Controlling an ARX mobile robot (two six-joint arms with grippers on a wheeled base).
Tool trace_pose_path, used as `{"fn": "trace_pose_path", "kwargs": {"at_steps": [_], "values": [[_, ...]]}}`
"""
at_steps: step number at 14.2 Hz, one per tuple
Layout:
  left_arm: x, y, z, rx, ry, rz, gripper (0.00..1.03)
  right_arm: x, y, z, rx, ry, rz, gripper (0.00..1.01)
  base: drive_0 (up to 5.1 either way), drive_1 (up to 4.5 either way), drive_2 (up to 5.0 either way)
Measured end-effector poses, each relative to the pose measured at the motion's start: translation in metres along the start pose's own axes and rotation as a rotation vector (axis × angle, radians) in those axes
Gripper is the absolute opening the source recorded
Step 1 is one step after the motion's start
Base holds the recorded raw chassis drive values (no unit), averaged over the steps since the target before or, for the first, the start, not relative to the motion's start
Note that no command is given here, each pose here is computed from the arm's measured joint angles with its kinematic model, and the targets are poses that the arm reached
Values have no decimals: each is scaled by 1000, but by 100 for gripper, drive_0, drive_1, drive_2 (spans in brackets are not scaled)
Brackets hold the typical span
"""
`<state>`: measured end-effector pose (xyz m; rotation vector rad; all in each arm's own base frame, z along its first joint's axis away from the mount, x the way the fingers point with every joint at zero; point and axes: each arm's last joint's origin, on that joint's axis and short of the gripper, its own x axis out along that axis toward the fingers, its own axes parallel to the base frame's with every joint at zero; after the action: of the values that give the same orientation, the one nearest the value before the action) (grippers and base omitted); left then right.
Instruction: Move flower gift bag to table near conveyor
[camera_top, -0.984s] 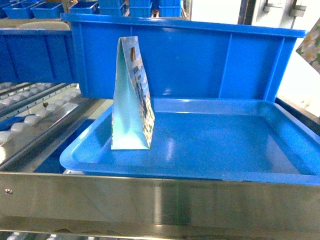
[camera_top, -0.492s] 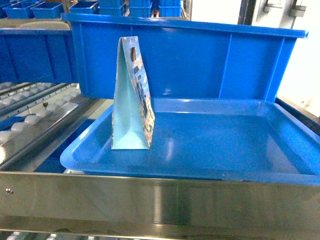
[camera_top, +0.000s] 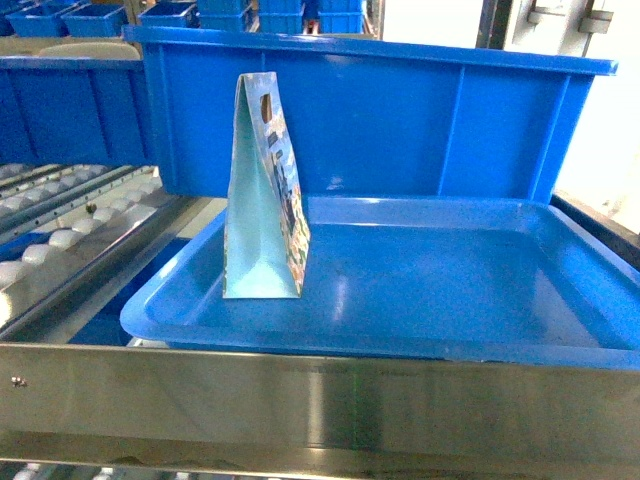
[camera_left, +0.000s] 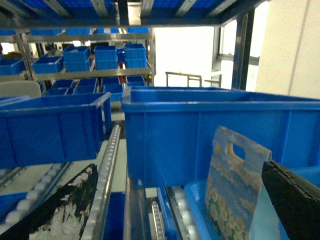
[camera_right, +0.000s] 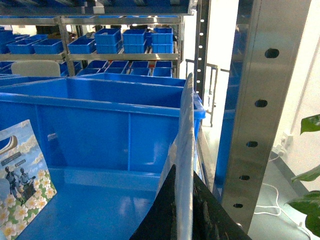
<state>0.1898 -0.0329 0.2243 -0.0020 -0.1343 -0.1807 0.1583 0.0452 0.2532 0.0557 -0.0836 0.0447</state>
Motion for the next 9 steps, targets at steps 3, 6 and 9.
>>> {"fn": "trace_pose_path", "kwargs": {"at_steps": [3, 6, 9], "values": [[10, -23, -3, -3, 36, -30, 98, 0, 0, 0, 0, 0, 0, 3, 0, 0, 0], [35, -47, -4, -2, 47, -28, 98, 0, 0, 0, 0, 0, 0, 3, 0, 0, 0], [64, -58, -12, -14, 103, -58, 98, 0, 0, 0, 0, 0, 0, 3, 0, 0, 0]]}}
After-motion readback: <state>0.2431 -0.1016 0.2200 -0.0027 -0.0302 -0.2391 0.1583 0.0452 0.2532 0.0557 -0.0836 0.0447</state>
